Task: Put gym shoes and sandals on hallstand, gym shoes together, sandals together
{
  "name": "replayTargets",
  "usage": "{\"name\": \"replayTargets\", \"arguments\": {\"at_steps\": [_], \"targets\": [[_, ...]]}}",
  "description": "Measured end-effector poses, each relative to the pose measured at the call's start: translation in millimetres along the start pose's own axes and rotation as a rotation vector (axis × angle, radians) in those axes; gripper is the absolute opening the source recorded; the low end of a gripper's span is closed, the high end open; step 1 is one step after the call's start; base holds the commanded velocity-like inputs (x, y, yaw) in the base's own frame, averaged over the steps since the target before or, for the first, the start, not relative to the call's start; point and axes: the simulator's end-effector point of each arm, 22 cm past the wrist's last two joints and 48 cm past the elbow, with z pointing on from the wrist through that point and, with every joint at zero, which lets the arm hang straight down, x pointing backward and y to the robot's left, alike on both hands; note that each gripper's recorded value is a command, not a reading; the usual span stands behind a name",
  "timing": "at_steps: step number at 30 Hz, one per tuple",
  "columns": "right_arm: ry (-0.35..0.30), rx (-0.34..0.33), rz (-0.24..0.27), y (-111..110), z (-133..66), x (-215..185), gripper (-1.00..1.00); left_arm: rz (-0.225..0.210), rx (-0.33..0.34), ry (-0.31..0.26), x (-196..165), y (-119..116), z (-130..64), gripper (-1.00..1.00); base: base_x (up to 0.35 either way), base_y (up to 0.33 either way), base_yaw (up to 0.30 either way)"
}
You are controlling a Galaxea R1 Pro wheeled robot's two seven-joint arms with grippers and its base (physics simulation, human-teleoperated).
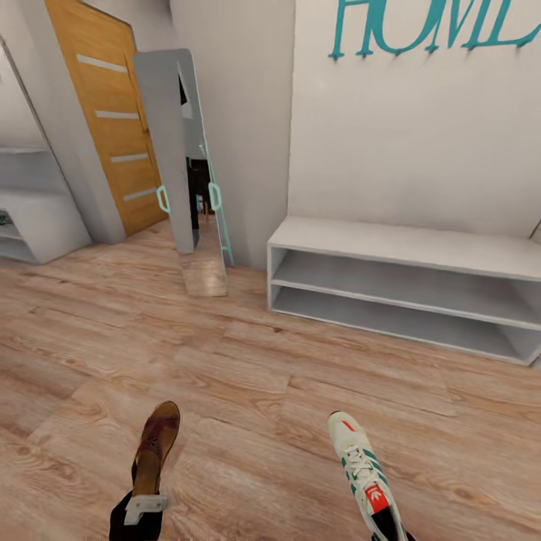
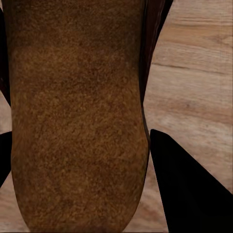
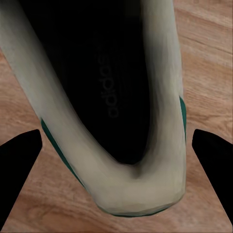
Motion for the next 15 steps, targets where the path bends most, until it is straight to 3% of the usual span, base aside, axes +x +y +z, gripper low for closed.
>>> {"name": "replayTargets", "arguments": {"at_steps": [8,15], "targets": [[0.001,0.003,-0.001,-1,1.0,2,-1.00,-0.073,-0.037,0.018,9,8,-0.4,-1.00,0.000,0.000,0.277],[0.004,0.003,-0.001,0,4.4,12,-1.00,-0.084,-0.042,0.025,21,8,2.6,-1.00,0.000,0.000,0.277]]}}
